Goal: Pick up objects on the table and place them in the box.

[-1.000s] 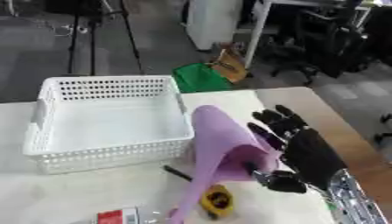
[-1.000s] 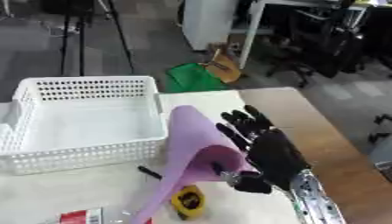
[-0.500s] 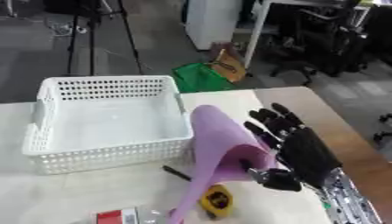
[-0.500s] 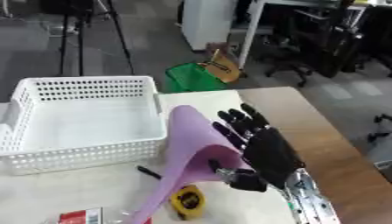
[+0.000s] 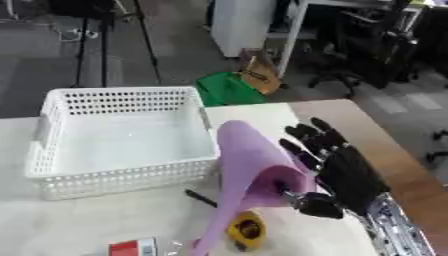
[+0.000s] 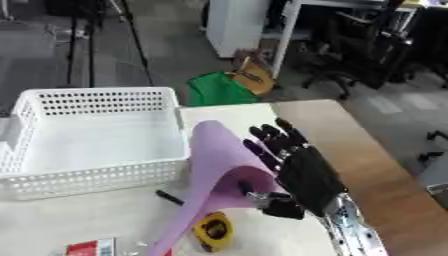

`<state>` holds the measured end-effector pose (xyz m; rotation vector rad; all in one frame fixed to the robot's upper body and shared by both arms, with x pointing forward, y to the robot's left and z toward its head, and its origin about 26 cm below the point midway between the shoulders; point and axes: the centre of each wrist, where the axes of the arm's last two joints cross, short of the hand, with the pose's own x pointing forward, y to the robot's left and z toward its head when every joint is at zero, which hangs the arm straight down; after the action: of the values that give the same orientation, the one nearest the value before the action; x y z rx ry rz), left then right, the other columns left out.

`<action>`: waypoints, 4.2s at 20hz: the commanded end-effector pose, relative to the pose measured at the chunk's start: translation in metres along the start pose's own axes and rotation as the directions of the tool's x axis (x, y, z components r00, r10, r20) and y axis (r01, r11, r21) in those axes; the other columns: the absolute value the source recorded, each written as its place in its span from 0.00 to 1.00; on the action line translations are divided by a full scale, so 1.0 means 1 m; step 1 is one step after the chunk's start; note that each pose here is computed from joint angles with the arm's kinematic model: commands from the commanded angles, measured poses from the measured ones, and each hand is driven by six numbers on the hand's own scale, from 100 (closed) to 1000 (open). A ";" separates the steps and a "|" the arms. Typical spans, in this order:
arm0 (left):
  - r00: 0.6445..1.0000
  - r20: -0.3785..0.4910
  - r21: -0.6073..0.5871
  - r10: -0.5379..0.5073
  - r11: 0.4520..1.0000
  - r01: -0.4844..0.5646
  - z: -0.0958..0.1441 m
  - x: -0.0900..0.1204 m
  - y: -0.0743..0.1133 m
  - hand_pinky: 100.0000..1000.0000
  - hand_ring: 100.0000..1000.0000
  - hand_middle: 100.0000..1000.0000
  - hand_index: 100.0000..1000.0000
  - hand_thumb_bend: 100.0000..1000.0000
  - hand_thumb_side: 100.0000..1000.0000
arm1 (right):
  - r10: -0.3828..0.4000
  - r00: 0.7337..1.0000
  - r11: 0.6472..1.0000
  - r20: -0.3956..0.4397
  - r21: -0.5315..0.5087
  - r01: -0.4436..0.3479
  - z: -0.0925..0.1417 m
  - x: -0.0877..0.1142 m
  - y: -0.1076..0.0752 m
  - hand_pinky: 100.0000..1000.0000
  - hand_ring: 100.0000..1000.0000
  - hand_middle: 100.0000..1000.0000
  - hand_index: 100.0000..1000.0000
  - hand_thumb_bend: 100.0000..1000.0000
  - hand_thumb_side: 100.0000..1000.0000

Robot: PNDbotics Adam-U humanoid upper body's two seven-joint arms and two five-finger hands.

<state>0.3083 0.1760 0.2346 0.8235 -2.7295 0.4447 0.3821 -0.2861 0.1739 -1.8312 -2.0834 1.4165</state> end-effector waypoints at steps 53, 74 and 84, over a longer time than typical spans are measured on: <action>1.000 0.004 -0.004 0.031 1.000 -0.031 -0.004 0.006 -0.002 0.68 0.50 0.42 0.70 0.00 0.96 | 0.303 0.952 0.953 -0.042 0.001 -0.303 -0.027 -0.009 0.054 0.90 0.74 0.68 0.74 0.00 0.59; 0.999 -0.006 -0.007 0.031 0.999 -0.031 -0.004 0.006 -0.002 0.68 0.50 0.42 0.70 0.00 0.96 | 0.229 0.955 0.936 -0.191 -0.228 -0.270 -0.026 -0.015 0.054 0.80 0.55 0.42 0.52 0.00 0.44; 0.999 -0.008 -0.007 0.034 0.999 -0.034 -0.005 0.007 -0.003 0.68 0.50 0.41 0.70 0.00 0.96 | 0.184 0.954 0.926 -0.238 -0.283 -0.250 -0.030 -0.022 0.044 0.76 0.51 0.42 0.53 0.00 0.41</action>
<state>0.3080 0.1741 0.2346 0.7928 -2.7166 0.4251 0.4407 -0.2799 0.1587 -2.2270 -2.1346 0.9439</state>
